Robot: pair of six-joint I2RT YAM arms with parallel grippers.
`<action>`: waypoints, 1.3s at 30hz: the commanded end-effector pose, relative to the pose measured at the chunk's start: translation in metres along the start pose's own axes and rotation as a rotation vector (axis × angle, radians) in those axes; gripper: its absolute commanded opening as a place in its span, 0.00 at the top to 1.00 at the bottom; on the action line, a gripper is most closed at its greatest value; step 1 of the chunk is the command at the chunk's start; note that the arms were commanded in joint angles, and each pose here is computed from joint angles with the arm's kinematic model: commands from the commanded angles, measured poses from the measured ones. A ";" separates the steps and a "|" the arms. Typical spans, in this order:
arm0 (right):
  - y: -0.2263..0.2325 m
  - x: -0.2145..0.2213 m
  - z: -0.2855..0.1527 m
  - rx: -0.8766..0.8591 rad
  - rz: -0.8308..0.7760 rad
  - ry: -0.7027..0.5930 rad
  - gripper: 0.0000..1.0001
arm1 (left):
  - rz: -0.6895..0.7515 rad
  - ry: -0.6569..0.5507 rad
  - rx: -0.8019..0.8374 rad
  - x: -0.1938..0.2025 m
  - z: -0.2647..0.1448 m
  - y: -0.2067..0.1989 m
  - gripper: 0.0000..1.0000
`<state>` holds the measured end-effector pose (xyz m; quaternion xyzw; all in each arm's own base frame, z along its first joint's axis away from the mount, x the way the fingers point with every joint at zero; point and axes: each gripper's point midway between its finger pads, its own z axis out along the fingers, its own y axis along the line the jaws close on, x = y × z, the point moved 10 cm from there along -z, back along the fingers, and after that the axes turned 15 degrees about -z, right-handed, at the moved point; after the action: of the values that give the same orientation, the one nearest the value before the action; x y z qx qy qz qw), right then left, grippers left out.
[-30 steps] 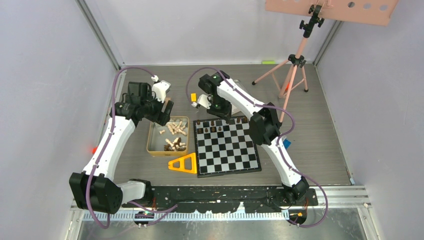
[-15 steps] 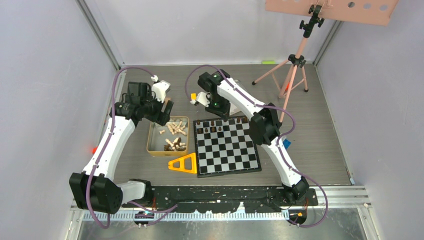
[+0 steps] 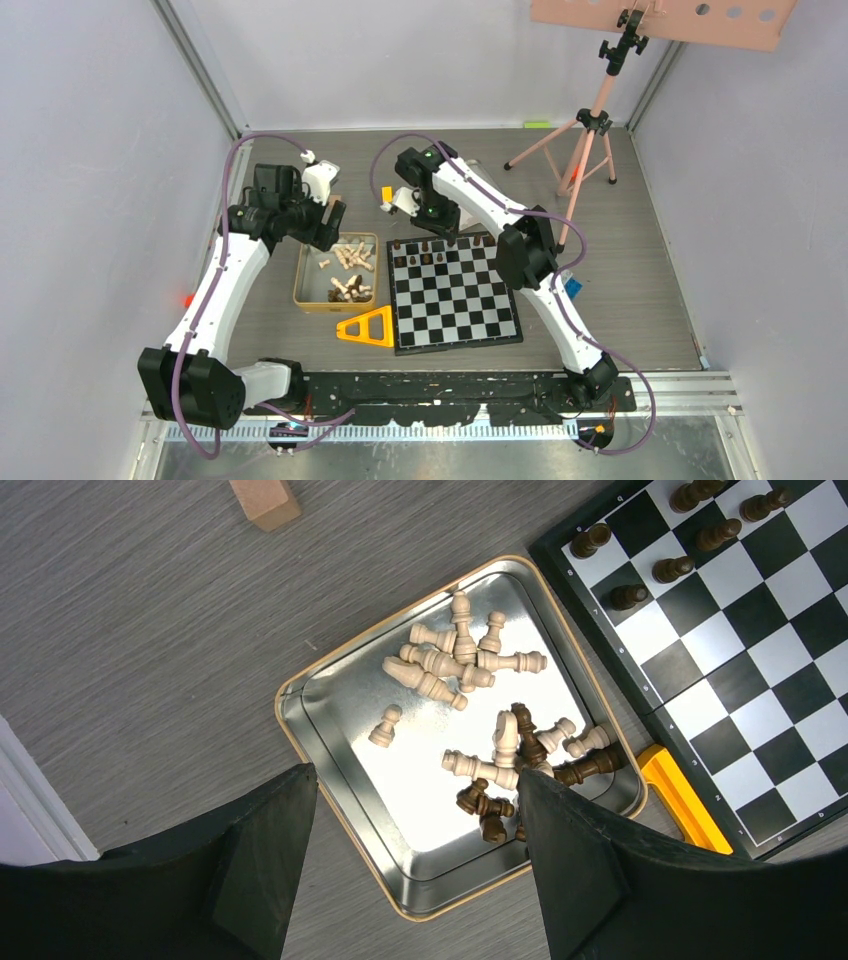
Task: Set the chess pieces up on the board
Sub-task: Place the chess piece on the chessboard.
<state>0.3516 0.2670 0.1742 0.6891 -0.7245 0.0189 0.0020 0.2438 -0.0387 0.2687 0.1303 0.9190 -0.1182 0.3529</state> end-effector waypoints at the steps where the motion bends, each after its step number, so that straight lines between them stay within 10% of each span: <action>1: -0.002 -0.003 -0.001 0.007 0.000 -0.020 0.90 | 0.020 -0.041 0.011 -0.003 -0.008 -0.001 0.23; 13: -0.004 -0.004 0.003 0.011 -0.003 -0.008 0.83 | 0.021 -0.040 0.010 -0.003 -0.008 -0.001 0.23; 25: -0.006 -0.006 -0.006 0.048 0.018 -0.049 0.47 | 0.022 -0.043 0.009 -0.003 -0.009 -0.001 0.23; 39: 0.010 0.025 -0.079 0.134 0.159 -0.344 0.45 | 0.136 0.072 0.099 0.022 0.008 0.001 0.24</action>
<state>0.3512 0.2588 0.1824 0.6516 -0.7568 -0.0248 -0.0456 0.2425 -0.0368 0.2615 0.1635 0.9174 -0.1121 0.3450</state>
